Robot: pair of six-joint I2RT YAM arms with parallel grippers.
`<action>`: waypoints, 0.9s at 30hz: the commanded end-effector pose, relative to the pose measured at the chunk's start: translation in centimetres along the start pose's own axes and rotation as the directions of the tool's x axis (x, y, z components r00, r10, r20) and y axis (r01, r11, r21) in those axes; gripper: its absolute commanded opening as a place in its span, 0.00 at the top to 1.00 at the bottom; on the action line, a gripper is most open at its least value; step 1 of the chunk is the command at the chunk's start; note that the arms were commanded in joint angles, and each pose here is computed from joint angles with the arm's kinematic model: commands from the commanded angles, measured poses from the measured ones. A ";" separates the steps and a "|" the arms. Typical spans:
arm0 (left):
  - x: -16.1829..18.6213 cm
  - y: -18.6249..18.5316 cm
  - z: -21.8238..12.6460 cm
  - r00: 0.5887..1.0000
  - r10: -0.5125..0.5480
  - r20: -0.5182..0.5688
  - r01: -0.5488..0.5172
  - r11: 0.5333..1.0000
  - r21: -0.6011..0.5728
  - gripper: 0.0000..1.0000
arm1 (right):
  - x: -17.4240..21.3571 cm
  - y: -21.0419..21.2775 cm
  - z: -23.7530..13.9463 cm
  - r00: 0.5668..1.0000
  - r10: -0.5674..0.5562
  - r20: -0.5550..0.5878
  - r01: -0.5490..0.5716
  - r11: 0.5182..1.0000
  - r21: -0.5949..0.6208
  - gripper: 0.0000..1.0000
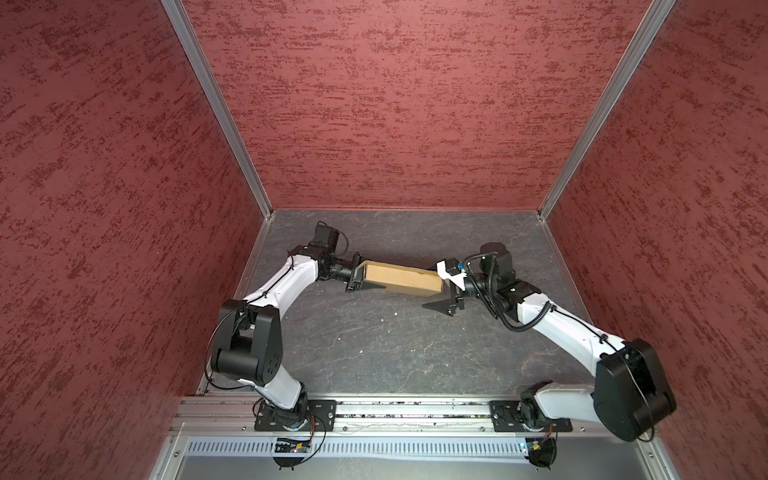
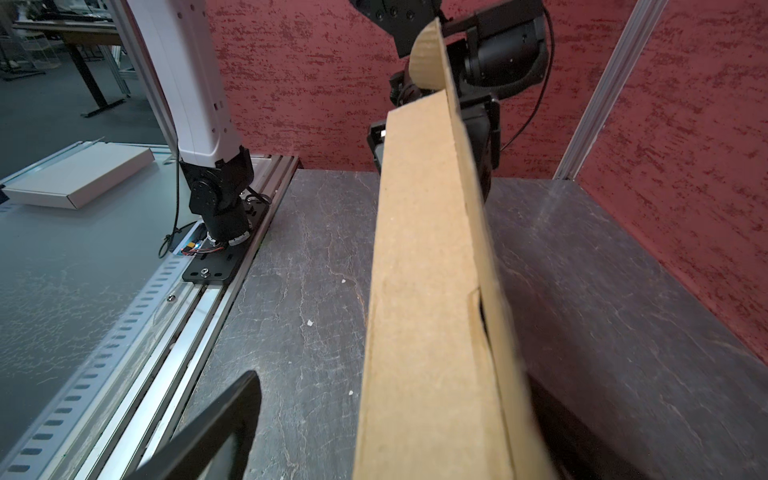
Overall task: Fold the paper box
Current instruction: 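Grip the box end with the right gripper and hold it between both grippers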
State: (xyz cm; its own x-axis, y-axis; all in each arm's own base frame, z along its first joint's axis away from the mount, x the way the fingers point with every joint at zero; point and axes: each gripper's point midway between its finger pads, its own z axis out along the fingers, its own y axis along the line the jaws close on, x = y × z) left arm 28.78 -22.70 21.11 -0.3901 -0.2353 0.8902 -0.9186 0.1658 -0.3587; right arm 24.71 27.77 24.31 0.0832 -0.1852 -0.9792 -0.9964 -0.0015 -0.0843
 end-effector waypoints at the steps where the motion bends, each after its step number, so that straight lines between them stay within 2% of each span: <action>1: 1.2 -0.5 0.1 0.999 0.035 -0.034 -0.034 0.999 0.016 0.81 | -1.7 1.1 -0.1 0.996 -0.061 0.064 0.065 0.996 -0.055 0.08; 9: 1.4 -1.1 0.9 0.998 0.050 -0.047 -0.050 0.999 0.012 0.81 | -2.2 1.1 -0.3 0.995 -0.077 0.070 0.081 0.996 -0.049 0.08; 17: 1.6 -1.4 1.2 0.998 0.052 -0.045 -0.051 0.999 0.016 0.81 | -2.0 0.6 -0.2 0.995 -0.064 0.073 0.066 0.998 -0.023 0.14; 27: 2.1 -1.8 1.7 0.996 0.067 -0.051 -0.066 0.998 0.023 0.81 | -2.1 -0.5 -0.4 0.995 -0.080 0.061 0.076 0.995 0.061 0.34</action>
State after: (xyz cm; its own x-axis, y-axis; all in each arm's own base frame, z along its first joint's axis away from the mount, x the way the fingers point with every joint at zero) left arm 29.52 -24.66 22.10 -0.4070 -0.2024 0.8907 -0.9112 0.1585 -0.3803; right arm 25.78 27.73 25.97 0.1377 -0.1383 -0.9808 -0.9877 0.0544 -0.1464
